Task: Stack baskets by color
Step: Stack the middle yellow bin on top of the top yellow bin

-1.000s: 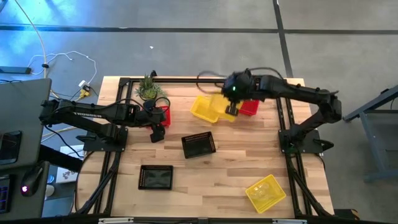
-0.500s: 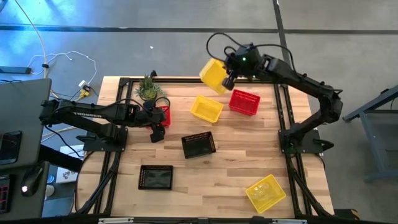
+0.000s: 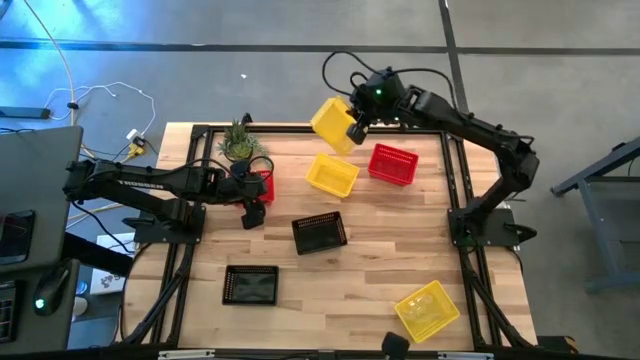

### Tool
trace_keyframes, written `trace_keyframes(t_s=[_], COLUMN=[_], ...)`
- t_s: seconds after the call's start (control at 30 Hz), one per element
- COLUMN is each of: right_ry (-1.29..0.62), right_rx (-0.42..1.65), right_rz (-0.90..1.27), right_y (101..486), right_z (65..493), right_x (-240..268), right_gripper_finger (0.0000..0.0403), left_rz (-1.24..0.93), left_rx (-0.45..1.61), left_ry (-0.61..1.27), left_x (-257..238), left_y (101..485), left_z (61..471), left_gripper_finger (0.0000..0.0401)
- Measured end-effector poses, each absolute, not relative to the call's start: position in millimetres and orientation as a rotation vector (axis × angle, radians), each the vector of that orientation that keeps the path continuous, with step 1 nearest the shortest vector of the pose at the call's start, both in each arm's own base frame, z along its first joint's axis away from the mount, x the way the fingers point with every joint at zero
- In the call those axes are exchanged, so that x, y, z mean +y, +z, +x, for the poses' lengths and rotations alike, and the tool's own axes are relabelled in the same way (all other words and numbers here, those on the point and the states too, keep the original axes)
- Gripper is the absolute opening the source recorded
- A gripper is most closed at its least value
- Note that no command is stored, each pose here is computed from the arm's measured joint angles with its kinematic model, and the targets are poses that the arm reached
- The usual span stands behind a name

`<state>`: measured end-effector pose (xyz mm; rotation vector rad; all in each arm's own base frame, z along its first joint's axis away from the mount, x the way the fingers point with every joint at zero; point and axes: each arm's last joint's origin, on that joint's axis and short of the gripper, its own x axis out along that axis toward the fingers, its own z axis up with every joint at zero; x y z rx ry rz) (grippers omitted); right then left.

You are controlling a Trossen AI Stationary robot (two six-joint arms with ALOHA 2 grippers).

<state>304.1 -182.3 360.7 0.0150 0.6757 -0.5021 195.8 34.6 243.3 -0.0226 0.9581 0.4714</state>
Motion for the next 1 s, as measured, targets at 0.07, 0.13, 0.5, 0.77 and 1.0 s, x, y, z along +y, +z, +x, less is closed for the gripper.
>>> trace_keyframes(t_s=[0.07, 0.13, 0.5, 0.77, 1.0], right_ry=[-0.465, -0.425, -0.265, -0.214, -0.199], right_rx=[0.706, 0.737, 0.927, 1.019, 1.058], right_rz=[0.053, 0.087, 0.206, 0.232, 0.242], right_y=[352.5, 344.0, 290.1, 266.4, 253.5], right_z=[307.6, 311.2, 333.1, 341.1, 347.0], right_x=[-183.1, -183.7, -189.9, -189.2, -188.0], right_gripper_finger=[0.0, 0.0, 0.0, 0.0, 0.0], left_rz=[-0.023, -0.022, -0.025, -0.027, -0.041], left_rx=[0.958, 0.959, 0.958, 0.958, 0.959], left_ry=[0.471, 0.471, 0.468, 0.469, 0.45], left_x=[34.5, 34.5, 34.4, 34.5, 33.8], left_y=[243.3, 243.3, 243.3, 243.3, 243.1], left_z=[195.8, 195.8, 195.8, 195.8, 196.0], left_gripper_finger=[0.0186, 0.0186, 0.0186, 0.0186, 0.0186])
